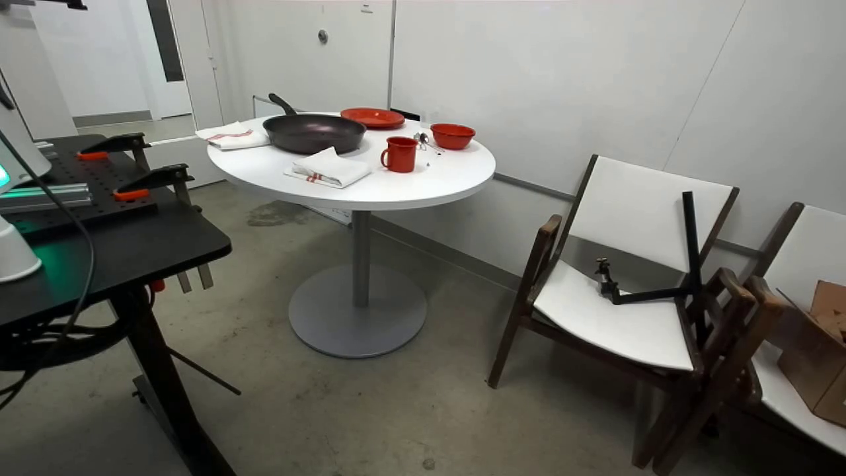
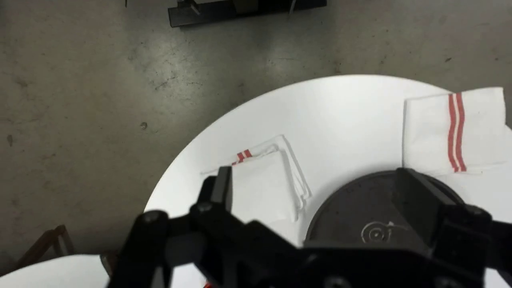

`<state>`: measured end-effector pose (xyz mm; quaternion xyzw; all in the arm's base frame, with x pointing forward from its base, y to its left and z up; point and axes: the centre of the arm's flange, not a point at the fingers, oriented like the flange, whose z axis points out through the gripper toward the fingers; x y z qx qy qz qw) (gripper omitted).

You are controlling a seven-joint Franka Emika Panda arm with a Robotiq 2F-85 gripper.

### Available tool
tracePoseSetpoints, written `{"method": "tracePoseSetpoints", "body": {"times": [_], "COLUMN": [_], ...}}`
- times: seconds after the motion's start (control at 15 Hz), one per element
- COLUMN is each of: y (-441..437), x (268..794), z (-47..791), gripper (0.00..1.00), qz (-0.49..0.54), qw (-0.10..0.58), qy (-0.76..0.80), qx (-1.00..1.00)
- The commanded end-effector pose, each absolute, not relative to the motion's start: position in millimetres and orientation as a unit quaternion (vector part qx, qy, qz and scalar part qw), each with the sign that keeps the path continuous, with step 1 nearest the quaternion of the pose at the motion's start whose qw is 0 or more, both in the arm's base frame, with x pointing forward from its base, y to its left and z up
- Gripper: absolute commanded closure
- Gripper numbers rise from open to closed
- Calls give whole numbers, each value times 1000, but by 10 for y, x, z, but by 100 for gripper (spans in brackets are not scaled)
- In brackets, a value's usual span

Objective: Move the cup to the left

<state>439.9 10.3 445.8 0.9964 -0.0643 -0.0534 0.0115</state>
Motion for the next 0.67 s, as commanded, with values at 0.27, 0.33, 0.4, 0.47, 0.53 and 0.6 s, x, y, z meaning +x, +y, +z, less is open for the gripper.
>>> {"method": "tracePoseSetpoints", "body": {"times": [0.27, 0.33, 0.4, 0.47, 0.53, 0.6], "y": [-465, -520, -573, -627, -666, -680], "x": [5664, 5792, 5920, 6049, 6155, 6221], "z": [4737, 4733, 4724, 4711, 4697, 4692], "gripper": [0, 0, 0, 0, 0, 0], "qz": [-12, -3, 2, 3, 6, 11], "qw": [5, 2, 5, 5, 5, 2], "qy": [-108, -107, -111, -115, -117, -119], "qx": [994, 994, 994, 993, 993, 993]}}
